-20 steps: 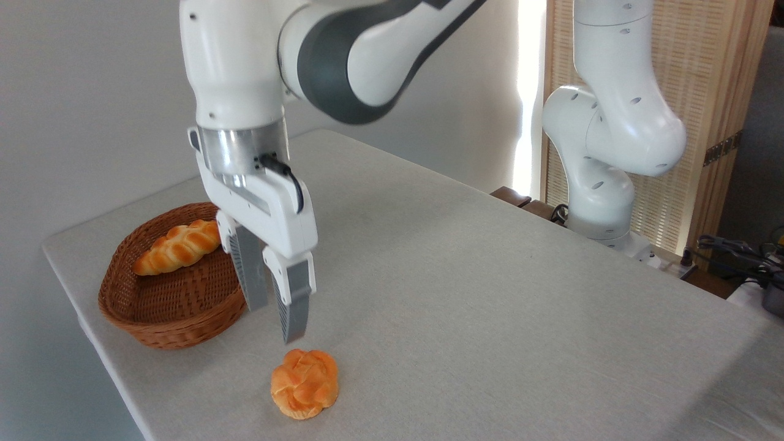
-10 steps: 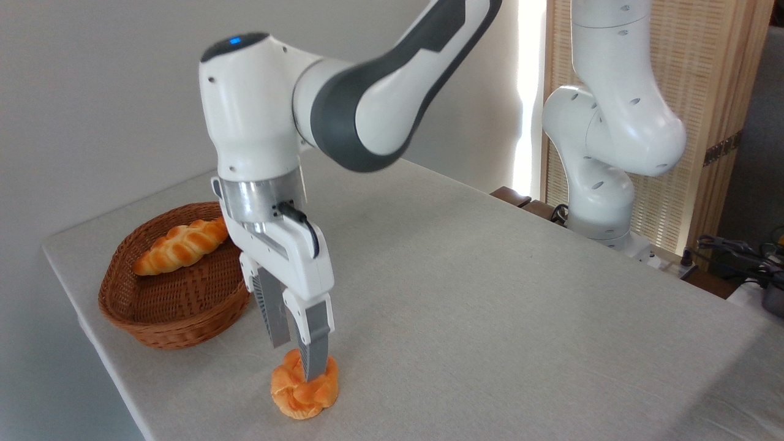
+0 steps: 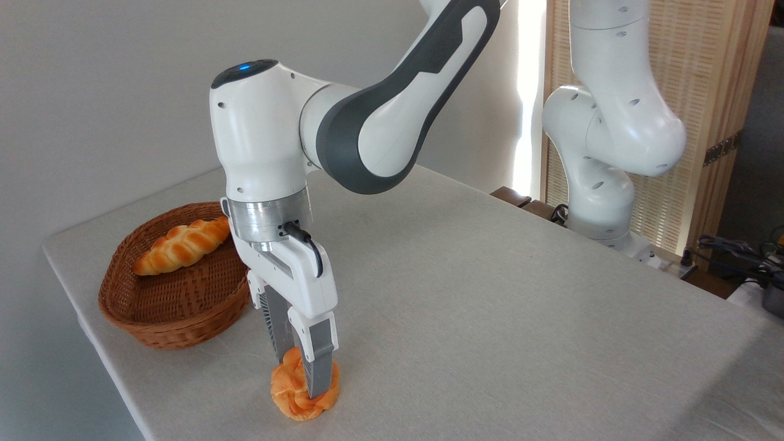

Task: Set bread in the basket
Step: 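Close the gripper around the round golden bun, then lift the bun and carry it over the wicker basket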

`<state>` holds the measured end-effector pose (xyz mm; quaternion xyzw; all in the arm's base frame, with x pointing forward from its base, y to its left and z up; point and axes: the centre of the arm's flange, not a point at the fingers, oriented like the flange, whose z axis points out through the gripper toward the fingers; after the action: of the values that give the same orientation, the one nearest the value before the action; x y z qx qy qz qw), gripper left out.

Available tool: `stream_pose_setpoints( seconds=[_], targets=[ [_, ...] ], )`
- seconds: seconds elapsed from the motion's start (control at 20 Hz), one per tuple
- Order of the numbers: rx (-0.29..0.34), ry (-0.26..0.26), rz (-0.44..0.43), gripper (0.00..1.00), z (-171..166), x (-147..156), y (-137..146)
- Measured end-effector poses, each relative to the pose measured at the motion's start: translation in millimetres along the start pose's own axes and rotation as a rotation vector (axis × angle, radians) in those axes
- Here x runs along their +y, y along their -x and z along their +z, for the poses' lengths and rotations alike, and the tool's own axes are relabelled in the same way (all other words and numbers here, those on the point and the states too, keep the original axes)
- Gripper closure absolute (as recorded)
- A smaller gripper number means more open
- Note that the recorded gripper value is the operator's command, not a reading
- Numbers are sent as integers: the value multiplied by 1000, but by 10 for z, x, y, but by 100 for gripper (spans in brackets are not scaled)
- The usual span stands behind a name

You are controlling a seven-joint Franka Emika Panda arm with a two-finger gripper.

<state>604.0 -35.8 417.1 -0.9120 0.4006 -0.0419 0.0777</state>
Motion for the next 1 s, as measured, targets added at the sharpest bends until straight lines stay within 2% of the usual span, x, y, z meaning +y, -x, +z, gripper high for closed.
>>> stream_pose_setpoints(
  seconds=[0.15, 0.3, 0.4, 0.65, 0.75, 0.85, 1.0],
  targets=[
    [-3, 2, 3, 83, 18, -2, 2],
    [-3, 2, 19, 93, 21, -1, 2],
    [-4, 2, 30, 97, 24, -1, 2],
    [-7, 5, 58, 96, 21, -11, 11],
    [-24, 23, 52, 96, -45, -26, 14],
    [-22, 64, 27, 96, -283, -66, -33],
    [-3, 101, 8, 92, -908, -137, -128]
  ],
)
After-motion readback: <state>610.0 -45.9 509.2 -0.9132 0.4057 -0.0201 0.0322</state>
